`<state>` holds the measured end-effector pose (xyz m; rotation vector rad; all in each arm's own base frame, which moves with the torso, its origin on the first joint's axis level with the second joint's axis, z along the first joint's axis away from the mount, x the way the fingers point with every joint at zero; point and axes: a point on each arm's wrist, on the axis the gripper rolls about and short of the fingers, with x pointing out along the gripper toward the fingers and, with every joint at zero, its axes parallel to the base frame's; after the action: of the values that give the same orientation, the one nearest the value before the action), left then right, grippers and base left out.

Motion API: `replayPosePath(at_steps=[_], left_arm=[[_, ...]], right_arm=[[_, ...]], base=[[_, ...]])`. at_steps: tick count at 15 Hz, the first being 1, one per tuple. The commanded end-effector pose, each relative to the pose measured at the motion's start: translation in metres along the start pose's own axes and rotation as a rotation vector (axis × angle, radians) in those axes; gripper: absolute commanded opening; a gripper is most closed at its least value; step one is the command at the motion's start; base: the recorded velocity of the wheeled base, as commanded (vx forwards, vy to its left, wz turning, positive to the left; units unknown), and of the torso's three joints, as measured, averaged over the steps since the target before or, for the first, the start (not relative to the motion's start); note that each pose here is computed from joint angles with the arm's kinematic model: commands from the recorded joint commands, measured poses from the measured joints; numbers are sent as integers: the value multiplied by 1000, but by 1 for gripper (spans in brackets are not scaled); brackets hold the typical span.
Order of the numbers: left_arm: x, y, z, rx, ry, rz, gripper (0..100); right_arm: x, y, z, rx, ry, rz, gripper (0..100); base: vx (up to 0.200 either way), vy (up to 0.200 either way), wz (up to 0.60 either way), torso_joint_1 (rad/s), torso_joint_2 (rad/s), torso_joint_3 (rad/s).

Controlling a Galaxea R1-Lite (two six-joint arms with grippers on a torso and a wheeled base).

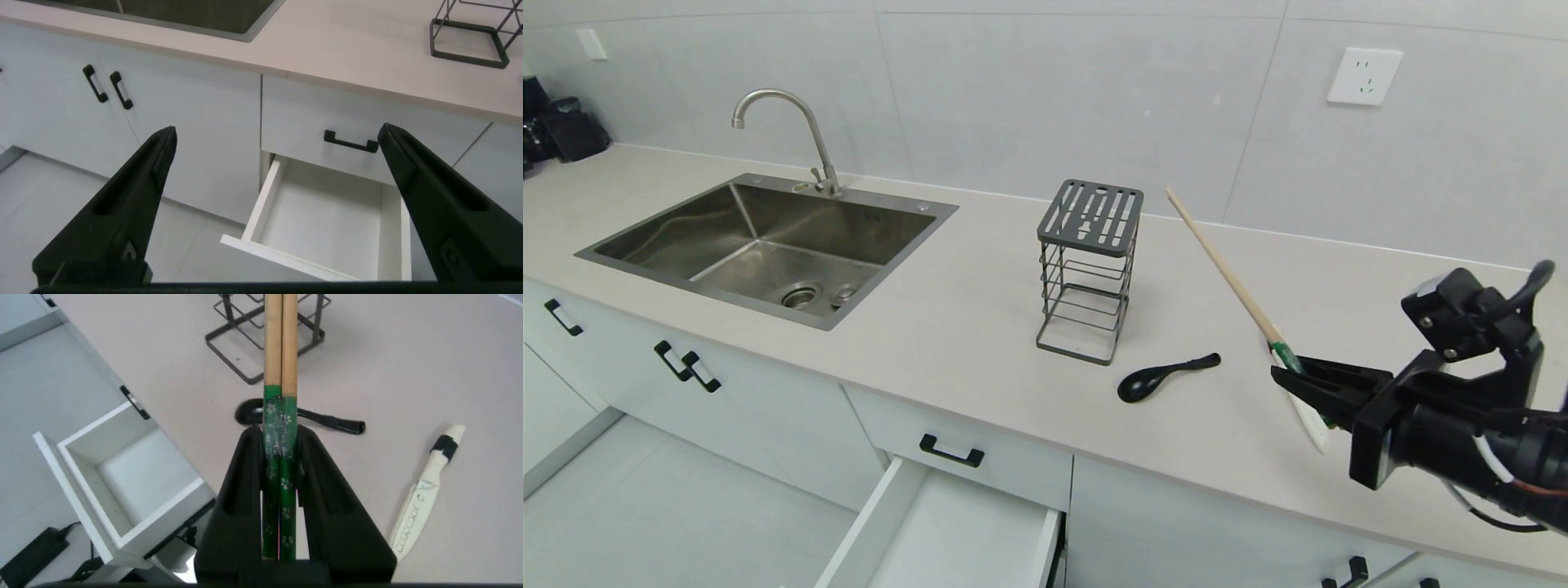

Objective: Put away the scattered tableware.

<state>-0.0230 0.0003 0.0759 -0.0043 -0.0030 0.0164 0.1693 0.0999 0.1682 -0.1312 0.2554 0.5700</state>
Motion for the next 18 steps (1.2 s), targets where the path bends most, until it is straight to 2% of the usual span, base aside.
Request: replayPosePath(at_steps=[1, 4, 6, 8, 11, 15, 18], left_arm=[[0, 0, 0, 0, 1, 0, 100], [0, 0, 0, 0, 1, 0, 100], [0, 0, 0, 0, 1, 0, 100], [0, 0, 0, 0, 1, 0, 100], [0, 0, 0, 0, 1, 0, 100], [0, 0, 0, 0, 1, 0, 100], [0, 0, 0, -2, 1, 0, 100]], right_arm=[[-4, 6, 11, -34, -52, 69, 0], [3, 25, 38, -147, -125, 195, 0], [6, 44, 42, -172, -109, 288, 0], [4, 53, 37, -195, -102, 346, 0], [9, 56, 31, -302, -97, 403, 0], [26, 60, 26, -303, -81, 412, 0], [23, 67, 7, -303, -26, 449, 0]], base=[[0, 0, 0, 0, 0, 0], [0, 0, 0, 0, 0, 0], [0, 0, 0, 0, 0, 0], [0, 0, 0, 0, 0, 0], [0, 0, 0, 0, 0, 0], [0, 0, 0, 0, 0, 0], [0, 0, 0, 0, 0, 0]])
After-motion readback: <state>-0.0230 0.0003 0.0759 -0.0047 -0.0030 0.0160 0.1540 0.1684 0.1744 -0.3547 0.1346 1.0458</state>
